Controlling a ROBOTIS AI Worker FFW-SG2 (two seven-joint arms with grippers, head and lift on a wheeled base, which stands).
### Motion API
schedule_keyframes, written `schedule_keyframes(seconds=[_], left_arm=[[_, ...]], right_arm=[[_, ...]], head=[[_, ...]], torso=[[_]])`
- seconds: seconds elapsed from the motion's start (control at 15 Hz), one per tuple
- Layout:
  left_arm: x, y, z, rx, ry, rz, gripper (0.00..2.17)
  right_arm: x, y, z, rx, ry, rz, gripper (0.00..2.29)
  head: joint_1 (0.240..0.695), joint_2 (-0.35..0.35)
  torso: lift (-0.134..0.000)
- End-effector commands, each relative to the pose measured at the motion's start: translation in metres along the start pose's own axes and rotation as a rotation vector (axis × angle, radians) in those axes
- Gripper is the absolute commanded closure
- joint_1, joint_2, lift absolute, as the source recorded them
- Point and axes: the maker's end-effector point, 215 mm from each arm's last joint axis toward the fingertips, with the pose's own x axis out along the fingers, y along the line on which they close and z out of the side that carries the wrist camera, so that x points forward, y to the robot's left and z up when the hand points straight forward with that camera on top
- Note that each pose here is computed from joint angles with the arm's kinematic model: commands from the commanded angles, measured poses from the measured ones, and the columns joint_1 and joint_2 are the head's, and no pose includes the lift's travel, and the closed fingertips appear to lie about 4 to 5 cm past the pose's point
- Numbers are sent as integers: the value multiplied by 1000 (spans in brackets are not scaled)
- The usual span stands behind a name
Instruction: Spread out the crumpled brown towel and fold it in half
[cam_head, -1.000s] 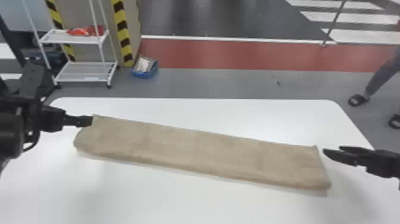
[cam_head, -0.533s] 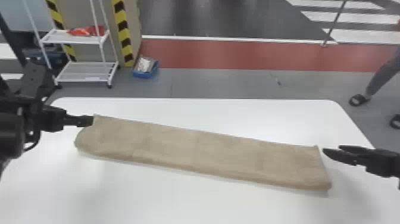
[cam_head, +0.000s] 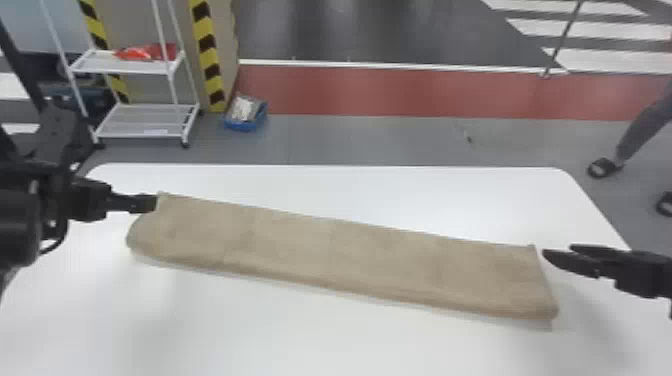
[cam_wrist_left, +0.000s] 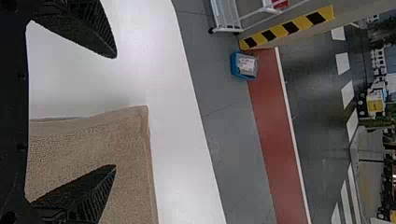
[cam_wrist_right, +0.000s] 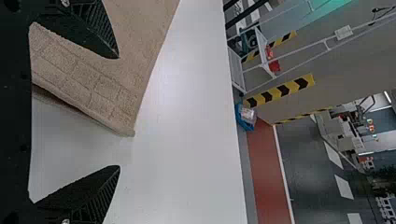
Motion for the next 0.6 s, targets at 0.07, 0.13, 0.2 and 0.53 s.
schedule_keyframes(seconds=[0.07,0.13,0.2,0.53], left_arm=[[0,0,0,1,1,1,36],[0,0,0,1,1,1,36],[0,0,-2,1,2,1,36],[1,-1,-2,2,3,-5,36]], right_arm=[[0,0,0,1,0,1,33],[0,0,0,1,0,1,33],[1,1,0,0,1,2,33],[2,0,-2,-3,0,1,33]], head=[[695,-59],[695,-59],[695,-58],[695,-57]], torso=[[-124],[-124],[-124],[-124]])
